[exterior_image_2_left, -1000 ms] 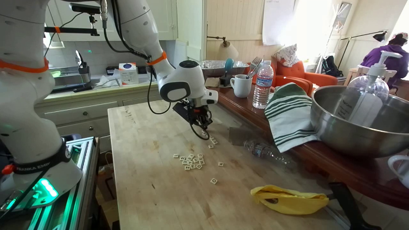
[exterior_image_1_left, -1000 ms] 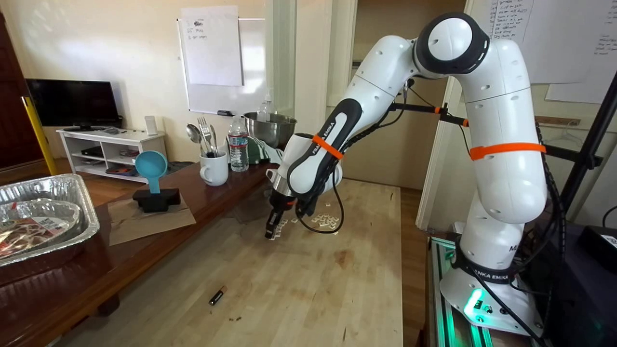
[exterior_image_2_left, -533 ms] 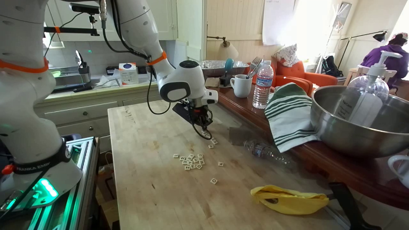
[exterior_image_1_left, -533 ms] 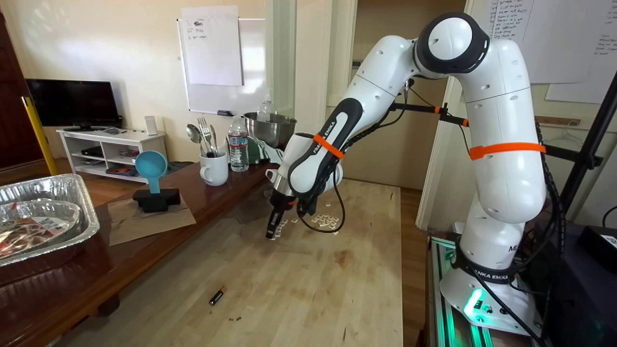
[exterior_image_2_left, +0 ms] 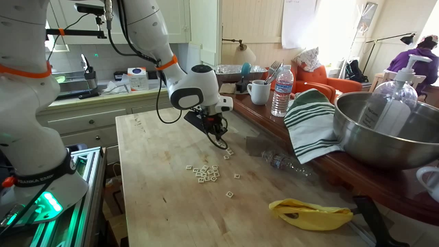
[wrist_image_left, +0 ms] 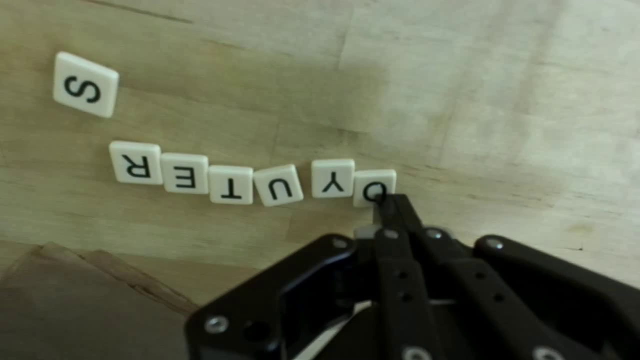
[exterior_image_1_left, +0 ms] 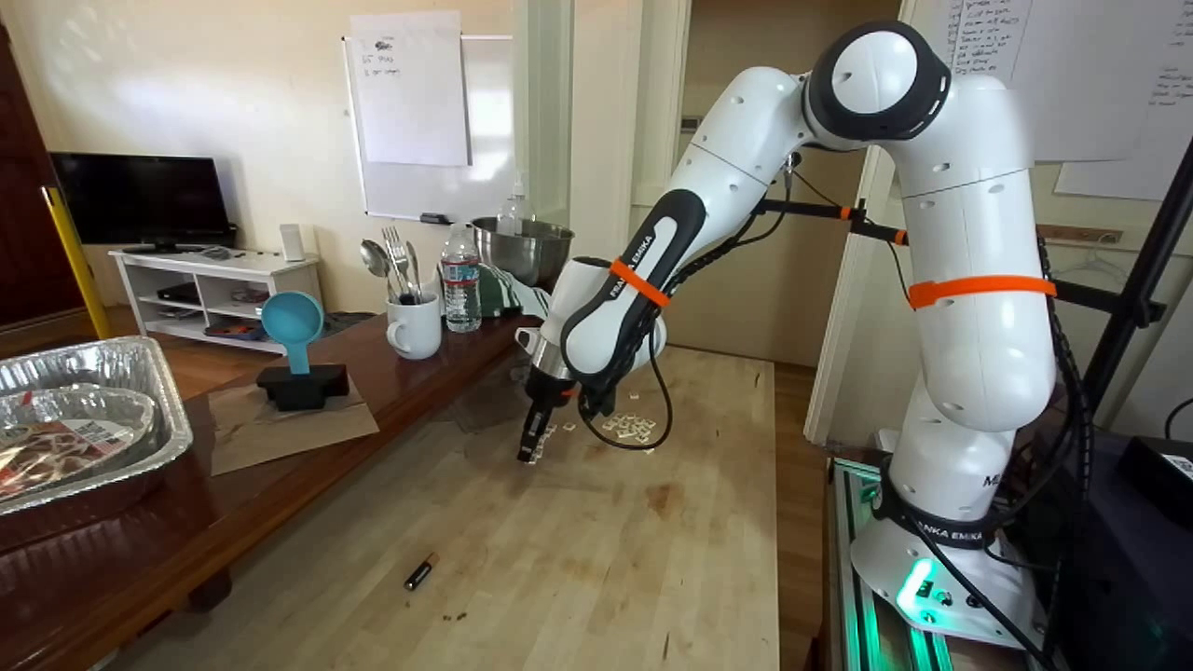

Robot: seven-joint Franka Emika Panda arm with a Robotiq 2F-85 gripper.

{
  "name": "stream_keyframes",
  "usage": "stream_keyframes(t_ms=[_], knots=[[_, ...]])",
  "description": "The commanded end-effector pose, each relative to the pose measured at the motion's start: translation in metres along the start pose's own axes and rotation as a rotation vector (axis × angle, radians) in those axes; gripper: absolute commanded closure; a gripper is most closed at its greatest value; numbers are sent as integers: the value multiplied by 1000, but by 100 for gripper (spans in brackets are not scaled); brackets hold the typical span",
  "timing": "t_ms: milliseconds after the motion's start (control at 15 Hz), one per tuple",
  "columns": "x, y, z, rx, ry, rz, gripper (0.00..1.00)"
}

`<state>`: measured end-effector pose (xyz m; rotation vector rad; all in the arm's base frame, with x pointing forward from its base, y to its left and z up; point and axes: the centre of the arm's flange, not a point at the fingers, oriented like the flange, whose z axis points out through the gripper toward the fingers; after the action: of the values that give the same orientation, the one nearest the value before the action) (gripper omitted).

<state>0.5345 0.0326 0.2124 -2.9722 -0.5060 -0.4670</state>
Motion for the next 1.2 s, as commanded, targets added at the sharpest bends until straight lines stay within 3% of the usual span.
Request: stream_keyframes(t_ms=[0,1133], knots=[[-16,2,4,14,-49,-19,100],[-24,3,2,8,-62,-19,100]])
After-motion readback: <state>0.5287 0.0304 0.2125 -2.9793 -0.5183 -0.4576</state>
